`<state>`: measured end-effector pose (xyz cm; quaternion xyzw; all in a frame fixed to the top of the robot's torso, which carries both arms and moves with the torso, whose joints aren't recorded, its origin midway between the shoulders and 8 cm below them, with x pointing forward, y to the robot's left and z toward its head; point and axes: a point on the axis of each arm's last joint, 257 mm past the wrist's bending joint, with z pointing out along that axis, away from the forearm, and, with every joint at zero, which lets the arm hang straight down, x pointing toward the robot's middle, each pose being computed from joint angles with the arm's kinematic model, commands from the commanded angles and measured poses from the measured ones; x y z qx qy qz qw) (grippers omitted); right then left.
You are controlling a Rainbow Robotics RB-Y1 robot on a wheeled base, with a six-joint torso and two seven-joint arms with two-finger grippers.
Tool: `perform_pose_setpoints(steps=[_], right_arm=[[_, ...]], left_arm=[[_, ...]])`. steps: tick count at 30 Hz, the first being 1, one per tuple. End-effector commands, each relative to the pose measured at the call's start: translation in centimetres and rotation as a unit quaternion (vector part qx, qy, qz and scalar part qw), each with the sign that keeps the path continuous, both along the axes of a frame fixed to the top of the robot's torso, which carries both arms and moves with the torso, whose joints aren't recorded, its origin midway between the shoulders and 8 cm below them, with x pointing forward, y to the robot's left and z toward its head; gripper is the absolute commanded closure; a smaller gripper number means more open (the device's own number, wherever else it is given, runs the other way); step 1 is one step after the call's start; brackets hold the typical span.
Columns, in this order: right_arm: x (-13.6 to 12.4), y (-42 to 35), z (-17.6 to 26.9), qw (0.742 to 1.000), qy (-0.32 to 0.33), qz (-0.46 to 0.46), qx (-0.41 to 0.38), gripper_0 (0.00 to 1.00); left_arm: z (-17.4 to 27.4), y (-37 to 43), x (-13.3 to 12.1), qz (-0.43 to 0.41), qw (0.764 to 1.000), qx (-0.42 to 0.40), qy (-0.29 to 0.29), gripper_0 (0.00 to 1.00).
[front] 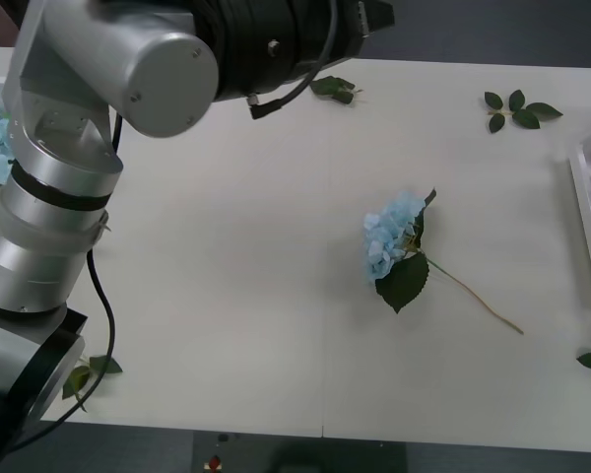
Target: Put the red flowers into the right box and the blue flowers into the left box
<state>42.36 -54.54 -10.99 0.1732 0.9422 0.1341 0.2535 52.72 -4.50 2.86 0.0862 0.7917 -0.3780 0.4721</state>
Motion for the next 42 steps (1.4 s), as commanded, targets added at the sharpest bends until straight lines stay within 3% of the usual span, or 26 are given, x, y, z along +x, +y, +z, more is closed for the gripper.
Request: perform_pose_setpoints(steps=[1,8,19,21,23,24,25,27,34,42], right_arm=[[0.2,-3.7,1.2,0.998,-0.006,-0.043,-0.041,1.0],[0.2,-8.4,-2.1,0.989,0.024,-0.107,-0.098,1.0],[2.0,-10.5,-7.2,0.984,0.024,-0.122,-0.131,1.0],[2.2,-10.4,-7.5,0.983,0.024,-0.119,-0.135,0.89],[2.4,-10.2,-7.6,0.984,0.021,-0.118,-0.134,0.48],[2.5,-10.2,-7.6,0.984,0.02,-0.117,-0.134,0.35],[2.5,-10.1,-7.6,0.985,0.019,-0.116,-0.13,0.14],[2.7,-9.7,-7.6,0.986,0.016,-0.112,-0.126,0.01],[4.3,-6.9,-5.1,0.99,-0.009,-0.059,-0.125,0.0],[5.5,-1.6,-2.1,0.987,-0.037,0.064,-0.141,0.0]], left_arm=[[0.8,2.3,-1.3,-0.039,0.998,0.041,-0.026,0.0],[-2.9,6.1,-3.3,-0.127,0.985,0.086,-0.078,0.0],[-9.2,9.7,-7.3,-0.213,0.959,0.114,-0.147,0.0],[-9.9,10.0,-7.9,-0.223,0.955,0.115,-0.159,0.0],[-10.4,10.4,-8.5,-0.231,0.95,0.119,-0.172,0.0],[-10.5,10.6,-8.5,-0.232,0.949,0.121,-0.176,0.0],[-10.8,10.7,-8.9,-0.239,0.945,0.124,-0.186,0.0],[-10.9,10.4,-9.4,-0.248,0.94,0.125,-0.2,0.0],[-9.9,9.4,-10.3,-0.261,0.922,0.114,-0.261,0.0],[-9.4,9.2,-11.8,-0.286,0.915,0.096,-0.269,0.0]])
